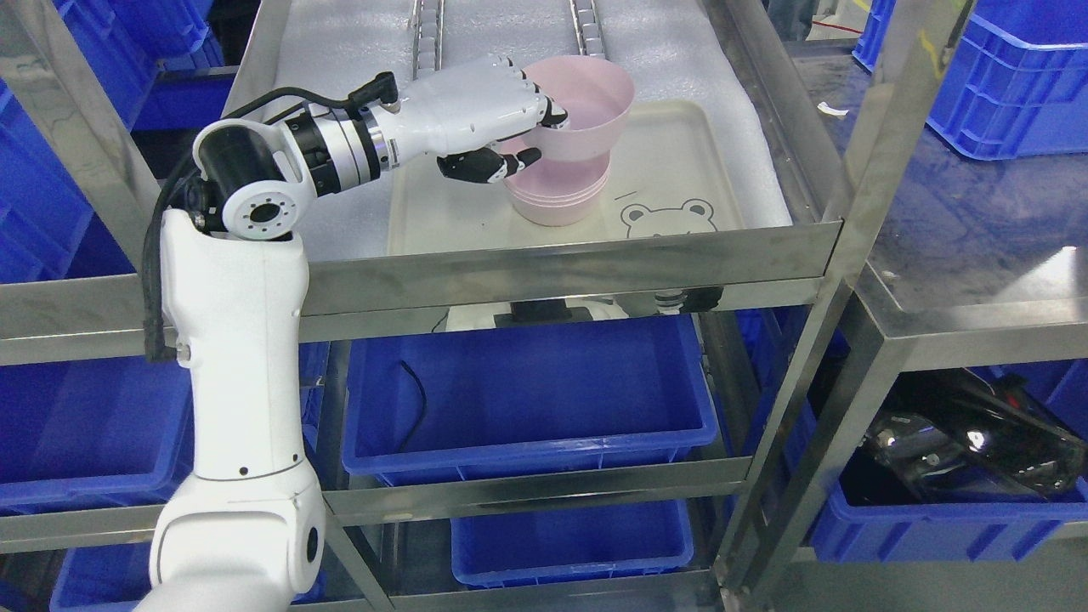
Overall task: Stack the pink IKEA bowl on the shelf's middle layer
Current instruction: 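Lower the held bowl onto the pink bowl on the tray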
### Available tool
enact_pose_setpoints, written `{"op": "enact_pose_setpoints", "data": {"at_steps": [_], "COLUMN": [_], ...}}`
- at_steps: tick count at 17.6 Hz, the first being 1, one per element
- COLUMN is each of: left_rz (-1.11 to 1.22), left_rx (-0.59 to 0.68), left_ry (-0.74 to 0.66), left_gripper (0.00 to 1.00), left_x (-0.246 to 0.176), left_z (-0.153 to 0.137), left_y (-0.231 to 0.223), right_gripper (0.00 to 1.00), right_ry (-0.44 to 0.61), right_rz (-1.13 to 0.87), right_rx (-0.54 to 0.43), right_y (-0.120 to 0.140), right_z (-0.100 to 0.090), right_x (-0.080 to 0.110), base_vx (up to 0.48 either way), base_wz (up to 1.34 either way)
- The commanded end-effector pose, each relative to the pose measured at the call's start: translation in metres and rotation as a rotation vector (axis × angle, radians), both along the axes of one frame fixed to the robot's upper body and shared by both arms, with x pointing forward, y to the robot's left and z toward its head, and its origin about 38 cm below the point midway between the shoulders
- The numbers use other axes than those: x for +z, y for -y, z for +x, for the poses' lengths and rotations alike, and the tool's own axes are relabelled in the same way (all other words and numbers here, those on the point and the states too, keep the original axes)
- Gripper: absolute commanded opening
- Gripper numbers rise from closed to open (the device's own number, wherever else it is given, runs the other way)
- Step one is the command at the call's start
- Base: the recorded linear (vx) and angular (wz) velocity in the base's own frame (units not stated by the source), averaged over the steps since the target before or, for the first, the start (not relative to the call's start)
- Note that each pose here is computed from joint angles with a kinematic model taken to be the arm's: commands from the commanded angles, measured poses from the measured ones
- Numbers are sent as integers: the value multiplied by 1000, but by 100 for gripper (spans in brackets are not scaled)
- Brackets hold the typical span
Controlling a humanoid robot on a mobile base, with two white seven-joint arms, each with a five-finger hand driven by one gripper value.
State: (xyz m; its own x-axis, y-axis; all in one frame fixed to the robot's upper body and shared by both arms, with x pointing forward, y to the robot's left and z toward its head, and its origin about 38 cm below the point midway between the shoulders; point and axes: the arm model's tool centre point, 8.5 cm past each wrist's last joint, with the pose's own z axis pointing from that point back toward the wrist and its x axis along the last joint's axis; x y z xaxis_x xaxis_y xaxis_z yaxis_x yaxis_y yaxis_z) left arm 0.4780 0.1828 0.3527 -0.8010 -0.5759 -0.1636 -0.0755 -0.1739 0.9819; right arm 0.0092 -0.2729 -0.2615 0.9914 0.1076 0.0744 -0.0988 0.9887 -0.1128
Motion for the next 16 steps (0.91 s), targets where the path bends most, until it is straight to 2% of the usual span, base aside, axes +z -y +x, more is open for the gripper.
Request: {"op": "enact_pose_setpoints", "data": {"at_steps": [1, 4, 13, 14, 16], "left_rz": [28, 43, 98, 99, 100], "left_rx": [36, -2, 30, 31, 32], "left_ry": [-25, -37, -64, -67, -69], "left_gripper": [3, 3, 4, 8, 27], "left_x": [-11, -16, -24, -25, -25], "left_z": [3, 4, 7, 7, 7], "left_y": [-13, 14, 8, 8, 7], "right_gripper": [100, 100, 100, 100, 100], "right_ry": [-5, -5, -5, -5, -5], "right_rz": [-16, -16, -16, -16, -16], "right_rx": [0, 0, 0, 0, 0], "right_y": [11, 11, 11, 11, 11], "right_z": [-8, -8, -8, -8, -8], "right_x": [1, 1, 1, 1, 1], "base_vx": [-4, -5, 0, 0, 0], "base_wz": [15, 16, 0, 0, 0]}}
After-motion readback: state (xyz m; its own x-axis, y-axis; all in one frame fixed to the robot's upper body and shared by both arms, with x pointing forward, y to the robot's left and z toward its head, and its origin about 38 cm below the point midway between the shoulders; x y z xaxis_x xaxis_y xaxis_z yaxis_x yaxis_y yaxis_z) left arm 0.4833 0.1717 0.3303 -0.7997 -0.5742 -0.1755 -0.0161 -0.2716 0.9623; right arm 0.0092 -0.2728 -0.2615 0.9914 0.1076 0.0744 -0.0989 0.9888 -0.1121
